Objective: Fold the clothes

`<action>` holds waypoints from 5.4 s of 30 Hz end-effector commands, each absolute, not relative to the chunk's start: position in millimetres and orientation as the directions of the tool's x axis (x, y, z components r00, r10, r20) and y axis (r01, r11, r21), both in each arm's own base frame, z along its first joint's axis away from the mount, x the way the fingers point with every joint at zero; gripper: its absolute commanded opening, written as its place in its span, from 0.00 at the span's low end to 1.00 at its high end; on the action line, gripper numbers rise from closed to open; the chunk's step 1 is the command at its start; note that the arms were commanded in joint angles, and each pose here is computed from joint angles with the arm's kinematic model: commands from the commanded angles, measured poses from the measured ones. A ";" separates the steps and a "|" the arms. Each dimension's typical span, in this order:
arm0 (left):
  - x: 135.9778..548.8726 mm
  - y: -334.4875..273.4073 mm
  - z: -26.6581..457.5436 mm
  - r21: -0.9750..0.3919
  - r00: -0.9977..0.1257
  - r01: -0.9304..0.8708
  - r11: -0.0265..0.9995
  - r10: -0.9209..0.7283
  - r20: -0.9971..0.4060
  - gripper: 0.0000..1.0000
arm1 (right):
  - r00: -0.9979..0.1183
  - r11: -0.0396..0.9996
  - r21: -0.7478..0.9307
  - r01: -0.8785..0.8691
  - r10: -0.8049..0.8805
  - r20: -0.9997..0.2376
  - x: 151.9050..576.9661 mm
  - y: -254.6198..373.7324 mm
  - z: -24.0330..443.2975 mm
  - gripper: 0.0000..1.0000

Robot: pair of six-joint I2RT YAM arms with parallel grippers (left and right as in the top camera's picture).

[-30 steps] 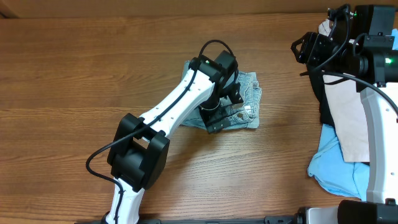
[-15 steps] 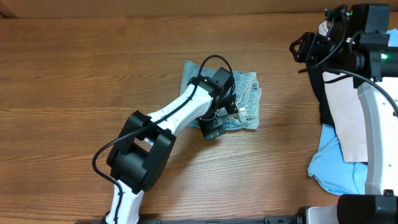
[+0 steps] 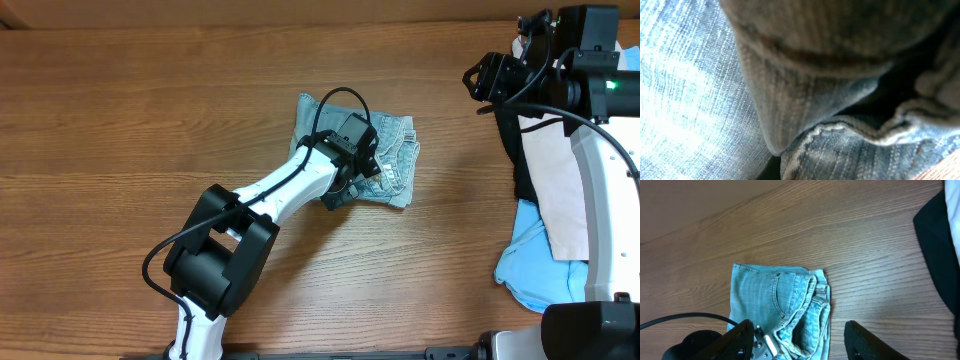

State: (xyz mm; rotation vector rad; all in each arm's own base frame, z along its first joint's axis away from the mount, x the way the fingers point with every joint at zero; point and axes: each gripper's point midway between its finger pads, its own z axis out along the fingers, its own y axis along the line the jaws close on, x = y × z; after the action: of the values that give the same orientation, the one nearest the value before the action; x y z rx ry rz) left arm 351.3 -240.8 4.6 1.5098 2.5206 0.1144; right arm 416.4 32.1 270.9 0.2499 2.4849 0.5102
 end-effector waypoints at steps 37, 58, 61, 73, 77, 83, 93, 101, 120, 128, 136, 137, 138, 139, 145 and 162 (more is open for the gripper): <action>501.0 148.5 261.2 0.345 -0.782 -0.449 0.824 -0.176 -0.598 0.04 | -0.792 0.915 0.401 0.045 0.277 -0.544 424.6 31.4 274.6 0.75; 543.4 255.5 283.8 0.221 -0.475 -0.736 0.640 -0.255 -0.842 0.04 | -0.792 0.915 0.401 0.045 0.277 -0.544 426.3 31.3 273.4 0.78; 553.2 262.7 251.3 0.241 -0.491 -0.749 0.617 -0.275 -0.827 0.04 | -0.793 0.915 0.401 0.045 0.277 -0.543 427.4 31.3 272.2 0.78; 564.1 223.3 200.8 0.378 -0.785 -0.358 0.854 -0.055 -0.618 0.04 | -0.826 0.909 0.410 0.074 0.286 -0.486 434.5 32.0 248.0 0.78; 542.1 197.2 172.5 0.344 -0.884 -0.172 0.923 0.009 -0.468 0.04 | -0.839 0.901 0.427 0.070 0.285 -0.463 436.5 35.7 240.7 0.78; 538.3 180.5 165.5 0.290 -0.899 -0.078 0.954 0.059 -0.435 0.04 | -0.839 0.901 0.427 0.069 0.284 -0.464 437.1 35.8 240.2 0.78; 552.8 251.4 285.4 0.407 -0.698 -0.449 0.795 -0.028 -0.716 0.04 | -0.844 0.901 0.427 0.073 0.285 -0.455 435.3 35.9 239.0 0.78; 560.7 281.0 320.5 0.279 -0.538 -0.534 0.798 -0.066 -0.841 0.04 | -0.841 0.901 0.427 0.071 0.284 -0.461 436.5 35.7 239.8 0.78; 594.8 279.6 307.6 0.163 -0.421 -0.557 0.814 -0.108 -0.901 0.04 | -0.837 0.902 0.427 0.068 0.284 -0.468 438.0 35.5 240.8 0.78; 596.2 264.7 184.9 0.241 -0.681 -0.453 0.859 -0.158 -0.715 0.04 | -0.835 0.904 0.421 0.071 0.284 -0.471 438.5 34.2 240.6 0.79; 559.7 247.6 138.2 0.294 -0.846 -0.343 0.892 -0.157 -0.510 0.04 | -0.830 0.905 0.421 0.066 0.284 -0.480 440.6 34.1 242.0 0.79; 553.2 243.6 133.5 0.301 -0.868 -0.318 0.899 -0.148 -0.474 0.04 | -0.830 0.905 0.421 0.066 0.284 -0.479 440.5 34.1 242.0 0.79; 546.7 239.6 129.1 0.304 -0.886 -0.299 0.904 -0.145 -0.440 0.04 | -0.830 0.905 0.421 0.066 0.284 -0.479 440.5 34.1 242.0 0.79; 535.4 232.1 122.2 0.302 -0.912 -0.274 0.913 -0.147 -0.383 0.04 | -0.830 0.905 0.421 0.066 0.284 -0.479 440.5 34.1 242.0 0.79; 490.1 202.0 103.8 0.276 -0.978 -0.178 0.944 -0.138 -0.159 0.56 | -0.829 0.904 0.422 0.065 0.284 -0.482 441.2 34.2 242.5 0.79; 483.9 140.7 101.4 0.205 -0.998 0.010 0.979 0.023 -0.057 0.77 | -0.840 0.902 0.427 0.071 0.284 -0.462 436.6 35.6 239.9 0.83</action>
State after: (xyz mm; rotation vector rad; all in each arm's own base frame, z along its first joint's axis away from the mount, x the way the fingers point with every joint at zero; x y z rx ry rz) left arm 479.5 140.2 76.5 0.1226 3.1364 0.3775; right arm 437.7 32.6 239.6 0.2632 2.5322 0.5292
